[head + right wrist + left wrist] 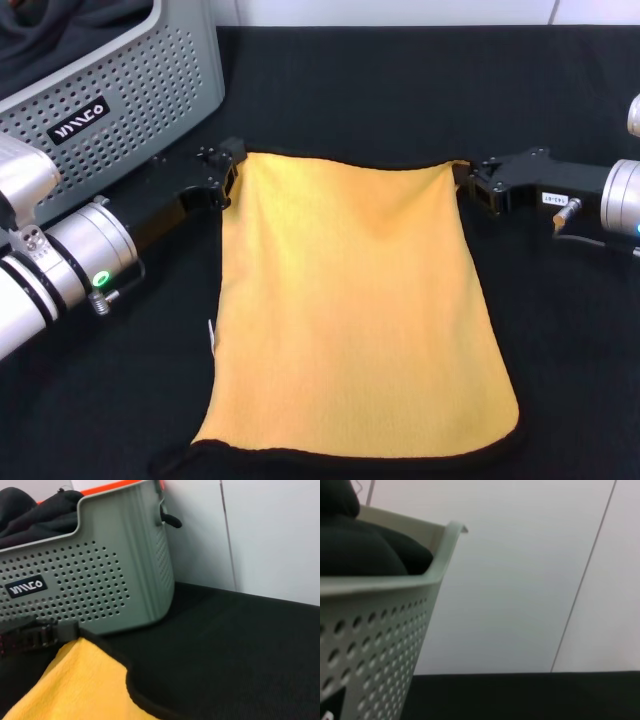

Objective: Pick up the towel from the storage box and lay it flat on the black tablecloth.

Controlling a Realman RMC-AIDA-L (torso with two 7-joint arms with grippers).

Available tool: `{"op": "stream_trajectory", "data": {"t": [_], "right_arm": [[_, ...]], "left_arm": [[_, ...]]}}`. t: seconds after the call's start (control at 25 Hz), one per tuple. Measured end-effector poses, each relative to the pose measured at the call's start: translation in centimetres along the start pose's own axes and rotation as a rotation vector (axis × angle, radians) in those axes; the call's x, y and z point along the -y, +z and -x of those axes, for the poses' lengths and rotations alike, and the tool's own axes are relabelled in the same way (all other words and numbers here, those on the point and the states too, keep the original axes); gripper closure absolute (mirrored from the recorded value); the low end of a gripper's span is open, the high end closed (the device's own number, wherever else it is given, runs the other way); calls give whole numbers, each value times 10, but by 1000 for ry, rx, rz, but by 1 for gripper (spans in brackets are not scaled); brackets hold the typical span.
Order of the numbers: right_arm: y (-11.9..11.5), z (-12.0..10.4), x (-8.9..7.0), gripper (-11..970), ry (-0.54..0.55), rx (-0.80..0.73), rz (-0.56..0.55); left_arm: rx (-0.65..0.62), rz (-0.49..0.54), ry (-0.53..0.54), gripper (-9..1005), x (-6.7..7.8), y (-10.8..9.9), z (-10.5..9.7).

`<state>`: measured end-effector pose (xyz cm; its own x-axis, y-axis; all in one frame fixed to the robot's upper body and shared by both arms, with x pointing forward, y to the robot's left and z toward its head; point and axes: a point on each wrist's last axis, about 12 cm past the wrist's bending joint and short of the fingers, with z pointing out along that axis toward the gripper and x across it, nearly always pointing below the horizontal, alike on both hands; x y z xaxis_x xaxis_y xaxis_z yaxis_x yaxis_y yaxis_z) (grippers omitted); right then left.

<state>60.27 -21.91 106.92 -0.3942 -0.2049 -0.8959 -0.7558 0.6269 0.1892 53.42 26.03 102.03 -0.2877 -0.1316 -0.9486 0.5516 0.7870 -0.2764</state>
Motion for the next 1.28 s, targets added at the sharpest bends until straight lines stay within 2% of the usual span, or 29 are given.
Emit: {"op": "stream_trajectory", "data": {"t": [0.56, 0.88, 1.0, 1.2, 1.28], "right_arm": [[1, -1, 5, 941, 9, -6, -44], [-2, -1, 6, 902, 29, 19, -59], [-6, -1, 8, 811, 30, 36, -71], [-18, -3, 9, 630, 50, 86, -83], [-27, -4, 8, 539, 50, 118, -85]], "left_arm": [[-21, 38, 20, 981, -3, 1, -3], [-20, 46, 58, 936, -7, 5, 3], [-21, 70, 71, 907, -11, 4, 5], [-25, 86, 76, 678, -14, 0, 4], [-21, 87, 79, 633, -15, -4, 3]]}}
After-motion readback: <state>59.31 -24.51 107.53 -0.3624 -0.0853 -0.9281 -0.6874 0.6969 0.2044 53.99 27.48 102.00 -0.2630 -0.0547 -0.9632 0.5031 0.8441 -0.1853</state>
